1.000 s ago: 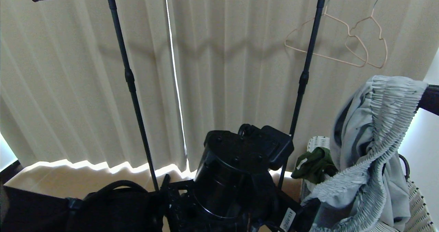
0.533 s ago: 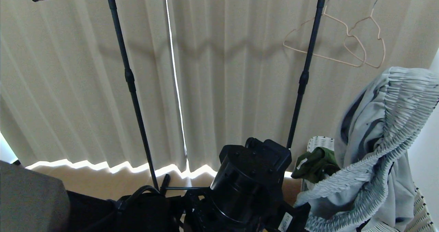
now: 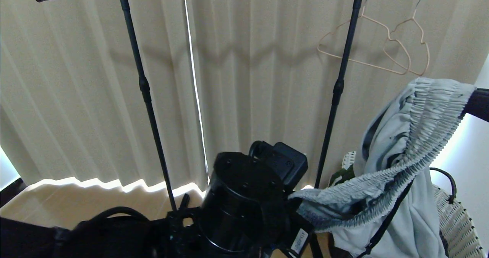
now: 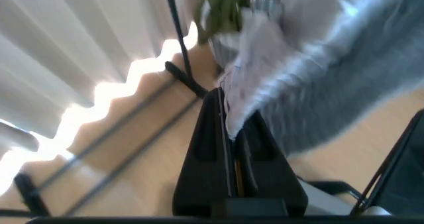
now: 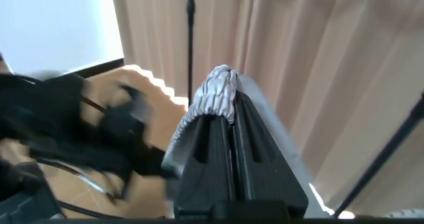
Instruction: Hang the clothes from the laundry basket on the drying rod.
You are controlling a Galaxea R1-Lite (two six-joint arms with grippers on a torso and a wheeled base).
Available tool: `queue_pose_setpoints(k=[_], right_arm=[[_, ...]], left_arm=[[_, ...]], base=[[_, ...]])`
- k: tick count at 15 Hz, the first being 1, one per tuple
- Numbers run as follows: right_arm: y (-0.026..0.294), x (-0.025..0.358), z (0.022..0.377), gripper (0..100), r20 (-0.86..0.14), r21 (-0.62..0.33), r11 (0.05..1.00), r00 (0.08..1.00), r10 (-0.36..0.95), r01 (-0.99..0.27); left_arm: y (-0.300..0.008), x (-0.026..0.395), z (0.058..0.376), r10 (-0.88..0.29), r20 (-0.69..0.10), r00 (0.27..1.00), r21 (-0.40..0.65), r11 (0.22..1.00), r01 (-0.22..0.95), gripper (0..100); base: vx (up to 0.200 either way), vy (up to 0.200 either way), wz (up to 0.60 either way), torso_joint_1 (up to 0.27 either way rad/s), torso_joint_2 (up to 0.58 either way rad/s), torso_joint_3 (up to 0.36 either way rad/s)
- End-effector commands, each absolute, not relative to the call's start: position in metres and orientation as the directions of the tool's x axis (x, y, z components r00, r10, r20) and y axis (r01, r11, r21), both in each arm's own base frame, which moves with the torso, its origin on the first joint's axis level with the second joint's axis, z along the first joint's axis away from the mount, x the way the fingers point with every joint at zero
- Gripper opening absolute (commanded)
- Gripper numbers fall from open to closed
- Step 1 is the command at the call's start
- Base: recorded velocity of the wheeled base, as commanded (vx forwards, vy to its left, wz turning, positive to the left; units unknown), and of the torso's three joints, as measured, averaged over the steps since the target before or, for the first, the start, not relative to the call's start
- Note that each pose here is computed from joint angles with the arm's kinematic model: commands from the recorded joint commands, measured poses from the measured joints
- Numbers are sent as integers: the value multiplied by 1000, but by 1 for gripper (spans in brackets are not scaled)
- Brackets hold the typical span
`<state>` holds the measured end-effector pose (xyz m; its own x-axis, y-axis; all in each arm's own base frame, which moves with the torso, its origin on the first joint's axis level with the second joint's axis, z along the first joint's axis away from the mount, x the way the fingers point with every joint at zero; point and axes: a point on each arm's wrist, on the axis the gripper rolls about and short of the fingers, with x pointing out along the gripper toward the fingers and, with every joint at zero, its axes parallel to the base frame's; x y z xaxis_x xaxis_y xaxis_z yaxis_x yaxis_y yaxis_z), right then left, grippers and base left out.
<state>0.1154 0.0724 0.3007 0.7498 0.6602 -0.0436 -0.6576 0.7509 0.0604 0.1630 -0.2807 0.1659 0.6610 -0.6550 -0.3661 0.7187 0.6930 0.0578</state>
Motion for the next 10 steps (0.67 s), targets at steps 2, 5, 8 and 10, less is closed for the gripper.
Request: queue_pose_setpoints(k=[2,5,8,10], right_arm=[[80,135,297,0,-89,66,766,761,643,-640],[87,147,300,0,-44,58,763,762,646,-643],[92,154,305,0,-6,50,761,762,647,-646],[94,160,318,0,48,40,759,760,648,-650]], left_arm=[[-211,169,240,-580,-253,774,143,769,623,0],[-175,164,283,-533,-225,815,137,811,568,0],[-159,150,312,-570,-159,806,116,800,588,0],[-153,146,333,-570,-133,811,114,804,584,0]], base=[[0,0,0,0,0,0],[0,0,0,0,0,0],[0,0,0,0,0,0],[0,0,0,0,0,0]])
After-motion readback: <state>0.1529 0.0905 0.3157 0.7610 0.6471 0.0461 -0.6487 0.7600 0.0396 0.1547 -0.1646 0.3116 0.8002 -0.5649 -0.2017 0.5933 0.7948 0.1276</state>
